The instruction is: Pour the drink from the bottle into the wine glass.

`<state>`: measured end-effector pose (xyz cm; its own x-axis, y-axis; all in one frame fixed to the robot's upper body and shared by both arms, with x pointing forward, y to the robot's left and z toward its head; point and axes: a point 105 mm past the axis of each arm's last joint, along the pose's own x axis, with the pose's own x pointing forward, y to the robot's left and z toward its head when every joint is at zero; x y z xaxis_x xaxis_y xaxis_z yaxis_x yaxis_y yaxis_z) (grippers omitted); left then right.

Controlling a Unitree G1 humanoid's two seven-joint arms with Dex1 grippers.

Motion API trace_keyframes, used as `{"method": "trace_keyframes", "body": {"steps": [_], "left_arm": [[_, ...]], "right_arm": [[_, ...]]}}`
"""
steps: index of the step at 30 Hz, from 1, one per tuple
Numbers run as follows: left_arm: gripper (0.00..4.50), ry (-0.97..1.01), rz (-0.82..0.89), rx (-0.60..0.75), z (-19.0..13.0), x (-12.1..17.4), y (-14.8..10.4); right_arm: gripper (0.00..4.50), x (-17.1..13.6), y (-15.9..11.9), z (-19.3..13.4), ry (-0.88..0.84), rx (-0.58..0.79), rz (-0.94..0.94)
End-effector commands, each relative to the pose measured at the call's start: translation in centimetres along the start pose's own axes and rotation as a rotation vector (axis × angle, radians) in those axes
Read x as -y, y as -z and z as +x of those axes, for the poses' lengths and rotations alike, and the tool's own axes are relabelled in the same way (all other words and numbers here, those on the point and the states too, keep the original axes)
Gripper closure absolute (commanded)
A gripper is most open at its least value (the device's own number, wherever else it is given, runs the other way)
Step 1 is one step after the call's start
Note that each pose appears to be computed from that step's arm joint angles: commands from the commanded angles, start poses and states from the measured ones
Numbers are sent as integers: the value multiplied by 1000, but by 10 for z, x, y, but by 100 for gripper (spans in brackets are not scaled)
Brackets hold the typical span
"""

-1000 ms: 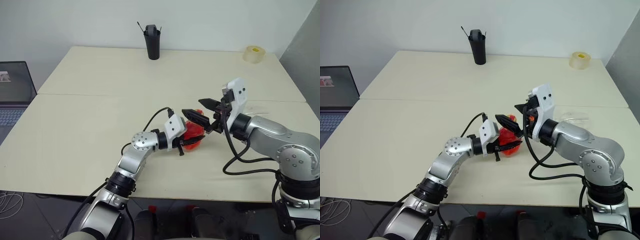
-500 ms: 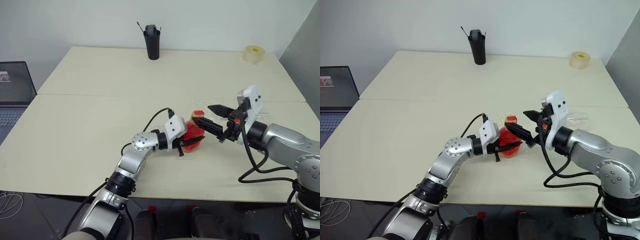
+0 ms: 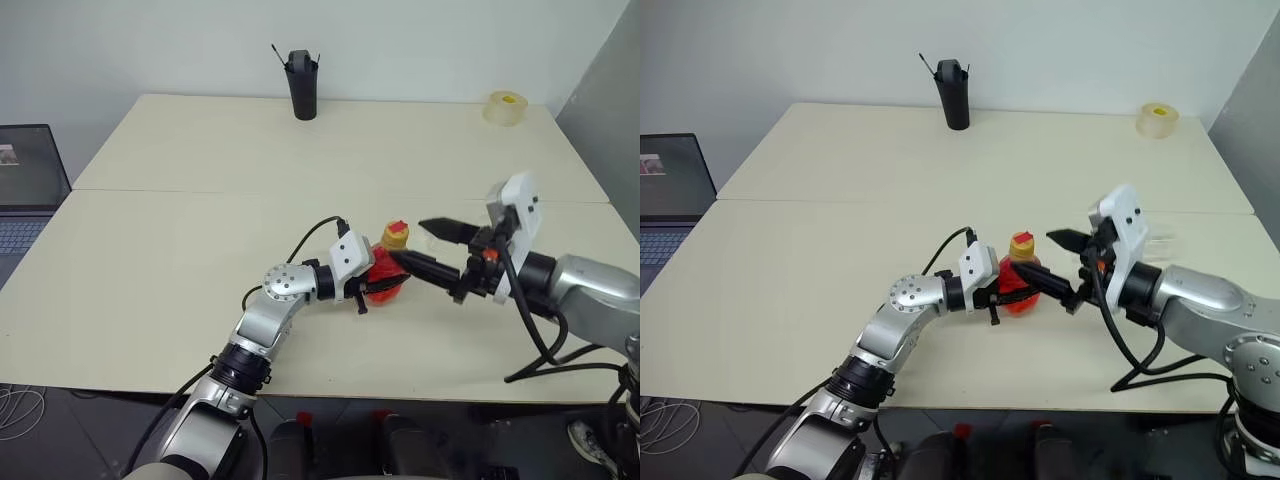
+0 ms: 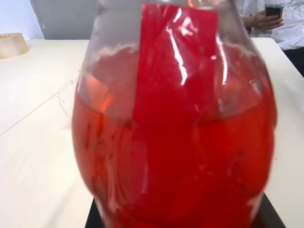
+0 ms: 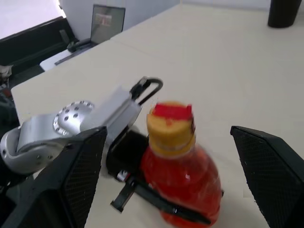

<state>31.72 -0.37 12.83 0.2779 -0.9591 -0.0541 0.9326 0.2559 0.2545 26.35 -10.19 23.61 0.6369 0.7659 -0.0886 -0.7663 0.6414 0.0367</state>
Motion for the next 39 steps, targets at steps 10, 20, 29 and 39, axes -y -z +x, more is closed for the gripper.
{"method": "trace_keyframes", "body": {"steps": [10, 20, 29, 39], "left_arm": [[341, 1, 60, 63, 4, -2, -20], [341, 3, 55, 65, 4, 0, -20], [341, 5, 58, 63, 5, 1, -20], [341, 9, 61, 67, 6, 1, -21]], "right_arm": [[5, 1, -9, 31, 30, 40, -1], [5, 10, -1, 33, 73, -2, 17], [5, 12, 0, 26, 84, 7, 38], [5, 12, 2, 14, 86, 10, 45]]}}
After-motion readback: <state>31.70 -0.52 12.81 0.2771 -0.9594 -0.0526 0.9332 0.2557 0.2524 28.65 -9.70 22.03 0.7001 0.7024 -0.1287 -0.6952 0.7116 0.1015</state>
